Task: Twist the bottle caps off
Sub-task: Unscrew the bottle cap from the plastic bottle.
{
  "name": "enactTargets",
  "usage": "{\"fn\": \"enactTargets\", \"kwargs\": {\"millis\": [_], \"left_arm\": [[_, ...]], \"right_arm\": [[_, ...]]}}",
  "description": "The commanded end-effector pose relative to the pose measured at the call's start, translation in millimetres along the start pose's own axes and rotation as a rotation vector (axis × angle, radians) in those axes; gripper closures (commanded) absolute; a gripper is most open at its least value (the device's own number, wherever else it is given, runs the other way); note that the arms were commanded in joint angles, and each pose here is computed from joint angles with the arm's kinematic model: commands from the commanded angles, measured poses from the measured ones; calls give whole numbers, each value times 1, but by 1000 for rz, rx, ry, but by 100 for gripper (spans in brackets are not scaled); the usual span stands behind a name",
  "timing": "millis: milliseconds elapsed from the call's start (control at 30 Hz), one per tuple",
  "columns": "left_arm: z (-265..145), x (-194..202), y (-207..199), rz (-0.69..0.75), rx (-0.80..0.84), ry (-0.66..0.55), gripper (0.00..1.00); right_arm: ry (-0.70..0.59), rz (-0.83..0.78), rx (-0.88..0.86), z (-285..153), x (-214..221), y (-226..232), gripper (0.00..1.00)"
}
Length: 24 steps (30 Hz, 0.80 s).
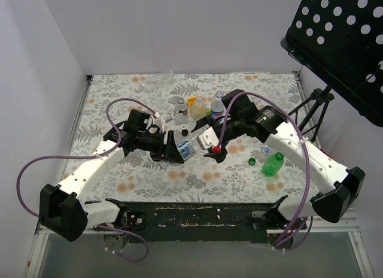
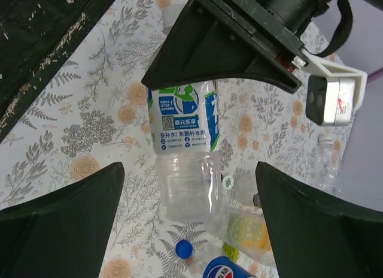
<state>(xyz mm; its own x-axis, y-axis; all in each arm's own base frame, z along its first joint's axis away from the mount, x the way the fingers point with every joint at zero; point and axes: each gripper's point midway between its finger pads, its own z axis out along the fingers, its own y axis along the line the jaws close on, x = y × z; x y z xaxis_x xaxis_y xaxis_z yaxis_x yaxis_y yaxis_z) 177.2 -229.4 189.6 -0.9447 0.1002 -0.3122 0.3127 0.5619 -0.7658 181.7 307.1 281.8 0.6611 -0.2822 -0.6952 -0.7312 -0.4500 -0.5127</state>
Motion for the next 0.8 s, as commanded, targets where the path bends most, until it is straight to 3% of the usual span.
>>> {"fn": "enactTargets", "kwargs": {"millis": [0,333,467,600,700,767], "left_arm": [[1,6,-29,24,94,43,88],[23,15,-51,58,183,118,88],[24,14,-57,64,212,105,88],[25,10,-58,49,220,83,86],[28,6,-58,37,218,60,77],[27,1,-61,41,223,41,62]], "right_arm": [[99,-42,-57,20,14,18,2],[225,14,-65,43,52,41,2],[231,41,-75,46,57,51,9],[213,57,-67,42,50,54,26],[193,70,-79,40,46,60,57],[174,84,-97,40,42,67,74]]}}
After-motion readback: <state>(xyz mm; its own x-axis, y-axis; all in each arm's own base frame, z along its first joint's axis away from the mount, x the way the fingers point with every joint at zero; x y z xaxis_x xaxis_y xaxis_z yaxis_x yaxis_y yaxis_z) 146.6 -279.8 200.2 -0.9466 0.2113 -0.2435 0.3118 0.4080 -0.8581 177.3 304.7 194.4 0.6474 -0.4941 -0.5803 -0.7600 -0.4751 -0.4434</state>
